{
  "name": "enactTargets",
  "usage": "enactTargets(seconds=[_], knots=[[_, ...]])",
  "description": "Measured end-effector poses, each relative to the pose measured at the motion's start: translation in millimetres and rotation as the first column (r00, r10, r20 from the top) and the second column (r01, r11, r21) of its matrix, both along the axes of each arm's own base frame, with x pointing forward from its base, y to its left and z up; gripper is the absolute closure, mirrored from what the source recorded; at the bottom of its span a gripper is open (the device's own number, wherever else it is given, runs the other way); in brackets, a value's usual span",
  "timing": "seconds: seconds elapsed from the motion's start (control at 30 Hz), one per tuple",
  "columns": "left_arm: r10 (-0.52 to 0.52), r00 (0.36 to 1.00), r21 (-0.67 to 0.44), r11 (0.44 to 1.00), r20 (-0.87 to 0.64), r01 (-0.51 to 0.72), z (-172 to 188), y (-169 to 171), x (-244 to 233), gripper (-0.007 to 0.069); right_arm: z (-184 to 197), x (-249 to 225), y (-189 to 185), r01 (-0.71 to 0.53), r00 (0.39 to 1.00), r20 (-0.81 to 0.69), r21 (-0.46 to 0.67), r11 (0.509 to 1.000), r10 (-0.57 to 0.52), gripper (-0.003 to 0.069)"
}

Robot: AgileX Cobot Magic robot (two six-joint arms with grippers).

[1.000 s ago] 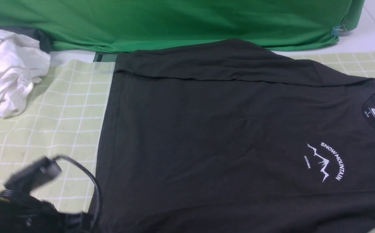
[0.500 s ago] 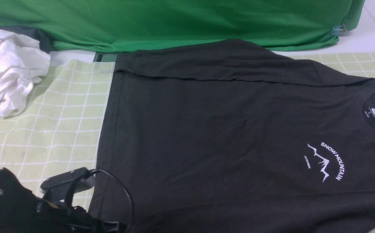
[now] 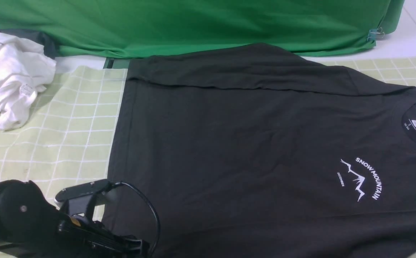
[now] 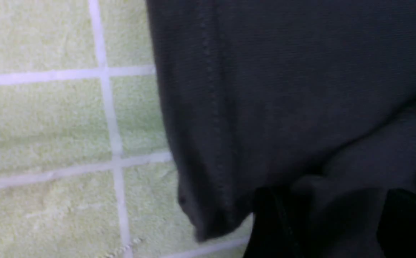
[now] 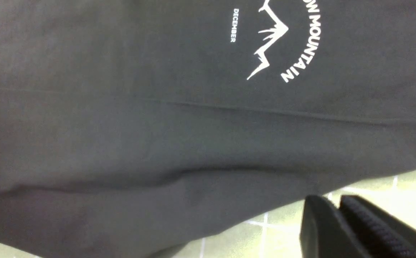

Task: Fold a long-sleeved shirt over a green coffee tablecloth.
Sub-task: 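Grasp the left edge of the dark T-shirt lying flat on the table, then fold the left side of the black T-shirt inward over its body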

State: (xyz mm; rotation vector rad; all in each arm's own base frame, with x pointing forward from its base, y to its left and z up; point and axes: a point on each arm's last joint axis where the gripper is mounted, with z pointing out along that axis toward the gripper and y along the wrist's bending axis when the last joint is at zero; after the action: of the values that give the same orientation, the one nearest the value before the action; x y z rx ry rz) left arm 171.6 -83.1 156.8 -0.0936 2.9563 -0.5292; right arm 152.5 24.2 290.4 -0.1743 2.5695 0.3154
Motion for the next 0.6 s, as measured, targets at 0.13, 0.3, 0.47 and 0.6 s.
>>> enactTargets(seconds=[0.13, 0.3, 0.47, 0.6], knots=[[0.006, 1.0, -0.001, 1.0, -0.014, -0.006, -2, -2, 4, 0.0256, 0, 0, 0, -0.001, 1.0, 0.006, -0.002, 1.0, 0.001, 0.0576], [-0.002, 1.0, -0.022, 1.0, -0.019, 0.002, 6, -5, 8, 0.0341, 0, 1, 0, 0.001, 1.0, 0.011, -0.002, 1.0, -0.001, 0.0565], [0.0, 1.0, -0.042, 0.999, 0.003, 0.001, 14, -7, 11, 0.0426, 0, 1, 0, -0.004, 1.0, 0.012, -0.005, 1.0, 0.004, 0.0557], [0.0, 1.0, -0.042, 0.999, 0.002, 0.0, 14, -7, 11, 0.0466, 0, 1, 0, -0.007, 1.0, 0.013, -0.007, 1.0, 0.007, 0.0554]])
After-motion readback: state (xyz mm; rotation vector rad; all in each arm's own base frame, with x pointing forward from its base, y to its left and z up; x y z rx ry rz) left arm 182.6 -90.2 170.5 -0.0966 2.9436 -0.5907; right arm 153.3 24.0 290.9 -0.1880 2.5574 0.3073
